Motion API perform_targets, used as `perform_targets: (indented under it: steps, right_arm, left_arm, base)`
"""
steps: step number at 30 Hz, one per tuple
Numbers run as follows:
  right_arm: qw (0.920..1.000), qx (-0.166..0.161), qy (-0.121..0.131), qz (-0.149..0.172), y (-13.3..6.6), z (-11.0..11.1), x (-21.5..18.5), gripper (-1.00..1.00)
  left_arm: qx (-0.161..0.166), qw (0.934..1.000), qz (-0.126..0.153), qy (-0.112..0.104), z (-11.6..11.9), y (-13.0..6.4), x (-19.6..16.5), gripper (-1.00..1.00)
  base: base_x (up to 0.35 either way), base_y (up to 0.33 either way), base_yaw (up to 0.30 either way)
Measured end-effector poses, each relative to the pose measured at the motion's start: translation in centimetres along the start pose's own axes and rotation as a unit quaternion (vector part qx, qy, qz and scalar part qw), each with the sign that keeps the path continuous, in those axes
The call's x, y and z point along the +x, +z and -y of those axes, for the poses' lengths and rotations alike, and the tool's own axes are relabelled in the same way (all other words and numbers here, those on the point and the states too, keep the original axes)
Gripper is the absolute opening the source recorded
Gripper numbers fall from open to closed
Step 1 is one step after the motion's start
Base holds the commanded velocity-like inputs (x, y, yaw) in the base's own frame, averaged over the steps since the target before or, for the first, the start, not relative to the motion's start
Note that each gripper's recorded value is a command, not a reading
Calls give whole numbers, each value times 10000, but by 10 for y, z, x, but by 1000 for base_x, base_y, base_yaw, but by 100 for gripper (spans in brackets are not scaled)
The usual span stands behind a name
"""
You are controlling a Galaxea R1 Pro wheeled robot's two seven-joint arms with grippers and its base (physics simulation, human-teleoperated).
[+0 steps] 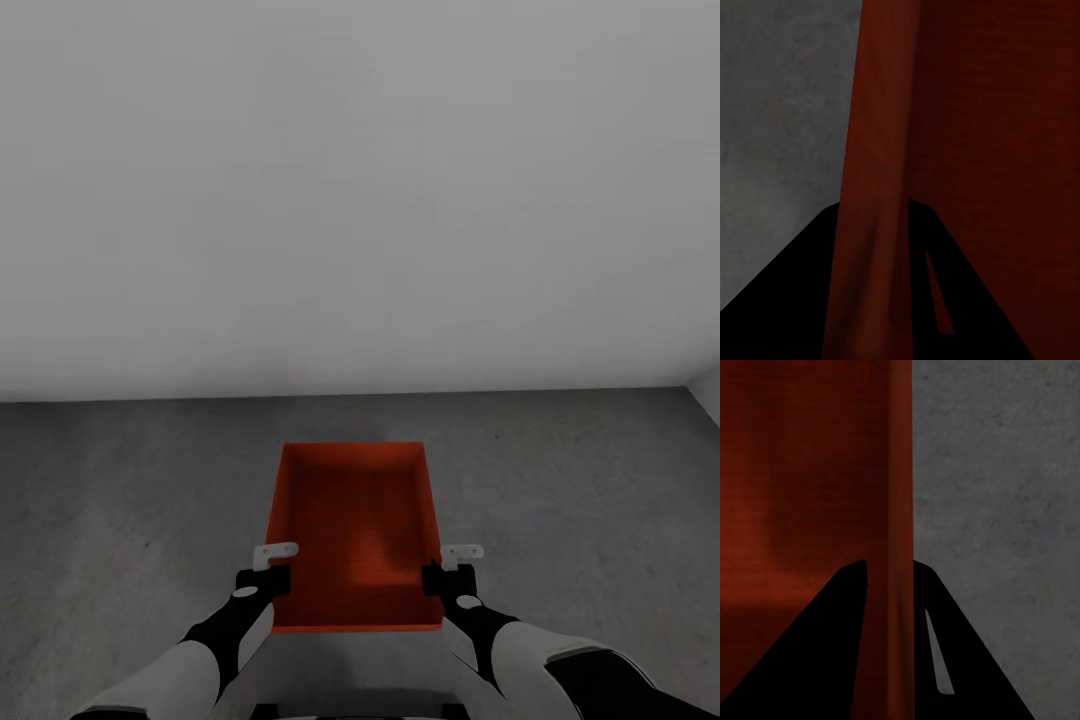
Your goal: Move the two storage containers from the living room to the garage. In the garage, place one container on the floor and stack the other container on top of it (either order is fine).
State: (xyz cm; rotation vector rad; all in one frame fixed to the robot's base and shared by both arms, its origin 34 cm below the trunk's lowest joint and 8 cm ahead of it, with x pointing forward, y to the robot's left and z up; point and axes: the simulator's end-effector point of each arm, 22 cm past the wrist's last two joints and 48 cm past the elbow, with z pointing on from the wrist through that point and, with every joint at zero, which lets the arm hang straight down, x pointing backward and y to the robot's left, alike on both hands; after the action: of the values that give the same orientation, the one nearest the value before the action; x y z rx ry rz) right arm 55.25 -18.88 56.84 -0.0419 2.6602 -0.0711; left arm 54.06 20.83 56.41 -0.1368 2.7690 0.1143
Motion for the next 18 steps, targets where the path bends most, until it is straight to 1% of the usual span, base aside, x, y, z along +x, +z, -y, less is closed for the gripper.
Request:
perform_targets:
  steps: [5, 18]
  right_arm:
    - [10000, -2, 1, 1, 0, 0, 0, -100]
    - [10000, 0, 6, 3, 13, 0, 2, -100]
  left_arm:
    - [0, 10000, 1, 0, 0, 0, 0, -100]
    - [1, 10000, 3, 2, 1, 13, 1, -100]
  base:
    - [0, 0, 0]
    - [0, 0, 0]
